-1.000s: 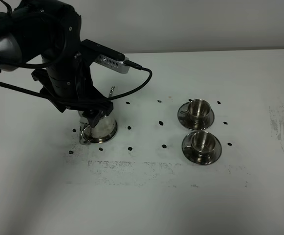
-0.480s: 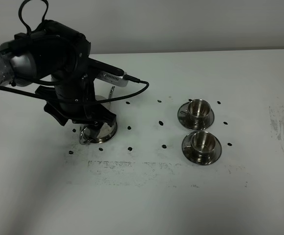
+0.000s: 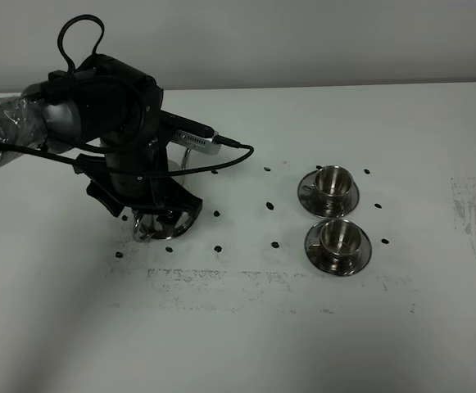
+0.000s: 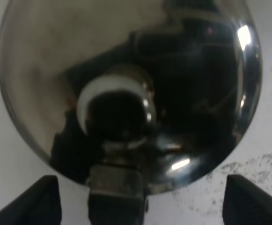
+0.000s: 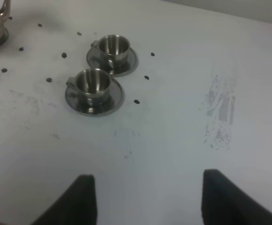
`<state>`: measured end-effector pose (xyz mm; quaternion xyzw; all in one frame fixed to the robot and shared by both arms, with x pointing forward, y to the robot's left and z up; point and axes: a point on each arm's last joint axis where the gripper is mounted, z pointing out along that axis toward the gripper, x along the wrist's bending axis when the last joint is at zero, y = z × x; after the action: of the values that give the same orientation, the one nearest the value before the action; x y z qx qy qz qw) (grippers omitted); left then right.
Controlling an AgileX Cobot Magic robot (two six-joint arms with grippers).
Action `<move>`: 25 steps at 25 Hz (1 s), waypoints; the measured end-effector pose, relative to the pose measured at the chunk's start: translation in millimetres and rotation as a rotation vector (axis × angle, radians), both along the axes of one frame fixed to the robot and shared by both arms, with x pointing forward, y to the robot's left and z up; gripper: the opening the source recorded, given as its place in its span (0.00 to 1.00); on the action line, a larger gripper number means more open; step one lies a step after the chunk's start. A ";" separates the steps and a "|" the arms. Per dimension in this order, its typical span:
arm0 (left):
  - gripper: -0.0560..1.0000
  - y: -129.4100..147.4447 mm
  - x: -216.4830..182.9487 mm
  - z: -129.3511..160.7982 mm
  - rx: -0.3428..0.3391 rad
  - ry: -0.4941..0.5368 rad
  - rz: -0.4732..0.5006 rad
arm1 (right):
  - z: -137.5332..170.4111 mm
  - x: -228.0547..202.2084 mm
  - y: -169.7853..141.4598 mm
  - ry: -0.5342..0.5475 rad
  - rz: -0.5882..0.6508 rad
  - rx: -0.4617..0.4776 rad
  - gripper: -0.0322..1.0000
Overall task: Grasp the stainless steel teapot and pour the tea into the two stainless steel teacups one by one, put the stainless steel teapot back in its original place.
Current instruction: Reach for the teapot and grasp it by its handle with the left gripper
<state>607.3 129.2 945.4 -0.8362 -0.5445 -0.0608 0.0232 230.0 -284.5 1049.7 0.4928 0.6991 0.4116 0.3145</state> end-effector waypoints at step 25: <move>0.50 0.5 0.8 -0.4 -0.005 -0.008 0.043 | 0.0 0.0 0.0 0.000 0.000 0.000 0.49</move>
<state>608.1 129.7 945.0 -0.8241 -0.5627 -0.0621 0.0202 230.0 -284.5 1049.7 0.4928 0.6991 0.4116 0.3145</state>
